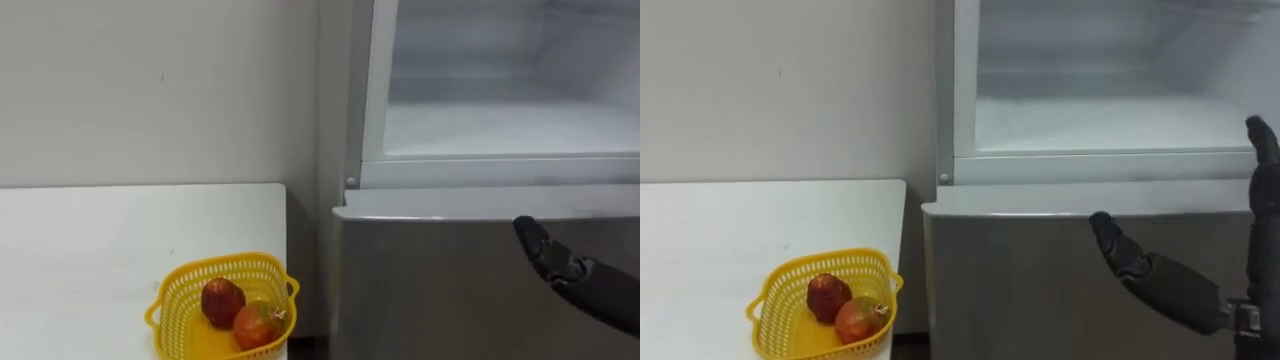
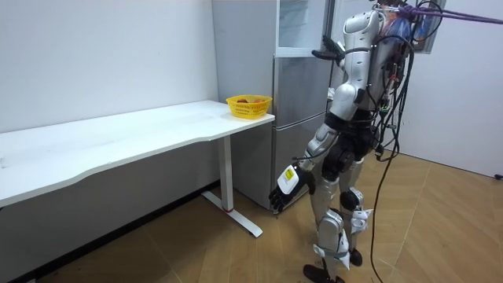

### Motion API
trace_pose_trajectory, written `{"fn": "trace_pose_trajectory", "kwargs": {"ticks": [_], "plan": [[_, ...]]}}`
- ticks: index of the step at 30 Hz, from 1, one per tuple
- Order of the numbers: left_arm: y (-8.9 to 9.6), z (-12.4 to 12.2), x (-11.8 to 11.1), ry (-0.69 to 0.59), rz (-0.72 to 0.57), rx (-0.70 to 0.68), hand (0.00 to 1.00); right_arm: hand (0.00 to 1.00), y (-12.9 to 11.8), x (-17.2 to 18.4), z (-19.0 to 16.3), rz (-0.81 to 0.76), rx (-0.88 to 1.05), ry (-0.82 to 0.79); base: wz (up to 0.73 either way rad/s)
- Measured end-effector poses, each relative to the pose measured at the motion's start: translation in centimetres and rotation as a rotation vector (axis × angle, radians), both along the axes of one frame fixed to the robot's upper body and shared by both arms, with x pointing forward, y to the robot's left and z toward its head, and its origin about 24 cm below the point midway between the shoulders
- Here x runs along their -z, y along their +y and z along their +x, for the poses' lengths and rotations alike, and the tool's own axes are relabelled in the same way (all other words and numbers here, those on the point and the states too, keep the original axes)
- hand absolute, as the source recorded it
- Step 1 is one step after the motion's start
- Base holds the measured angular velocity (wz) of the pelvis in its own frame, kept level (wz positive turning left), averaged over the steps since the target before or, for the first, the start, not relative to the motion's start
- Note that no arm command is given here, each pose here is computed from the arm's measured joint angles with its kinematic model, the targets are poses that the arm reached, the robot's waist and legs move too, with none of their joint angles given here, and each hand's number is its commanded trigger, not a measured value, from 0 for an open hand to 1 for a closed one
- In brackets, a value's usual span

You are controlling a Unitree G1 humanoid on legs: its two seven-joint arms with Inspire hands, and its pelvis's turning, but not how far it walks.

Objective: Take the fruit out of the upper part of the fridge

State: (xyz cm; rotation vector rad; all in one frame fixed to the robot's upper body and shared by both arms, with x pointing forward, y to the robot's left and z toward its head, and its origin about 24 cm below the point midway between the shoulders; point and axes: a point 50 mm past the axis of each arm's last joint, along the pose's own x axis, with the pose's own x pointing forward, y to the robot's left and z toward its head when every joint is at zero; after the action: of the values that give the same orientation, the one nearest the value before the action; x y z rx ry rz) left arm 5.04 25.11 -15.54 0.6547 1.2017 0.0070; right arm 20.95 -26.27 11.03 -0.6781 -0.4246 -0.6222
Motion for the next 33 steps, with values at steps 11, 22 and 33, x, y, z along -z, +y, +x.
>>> {"fn": "trace_pose_trajectory", "kwargs": {"ticks": [11,22,33], "plan": [[-0.1,-1.9,0.1,0.015,-0.014,-0.08,0.0,0.0,-2.5,4.4,-2.4,0.157,0.207,0.101,-0.01],[-0.6,-3.2,0.2,0.021,-0.021,-0.118,0.0,0.0,-3.2,11.7,-6.2,0.304,0.356,0.383,-0.04],[-0.8,-1.2,0.0,-0.058,-0.048,-0.195,0.0,0.0,-1.2,20.4,-10.7,0.414,0.412,0.843,0.0]]}}
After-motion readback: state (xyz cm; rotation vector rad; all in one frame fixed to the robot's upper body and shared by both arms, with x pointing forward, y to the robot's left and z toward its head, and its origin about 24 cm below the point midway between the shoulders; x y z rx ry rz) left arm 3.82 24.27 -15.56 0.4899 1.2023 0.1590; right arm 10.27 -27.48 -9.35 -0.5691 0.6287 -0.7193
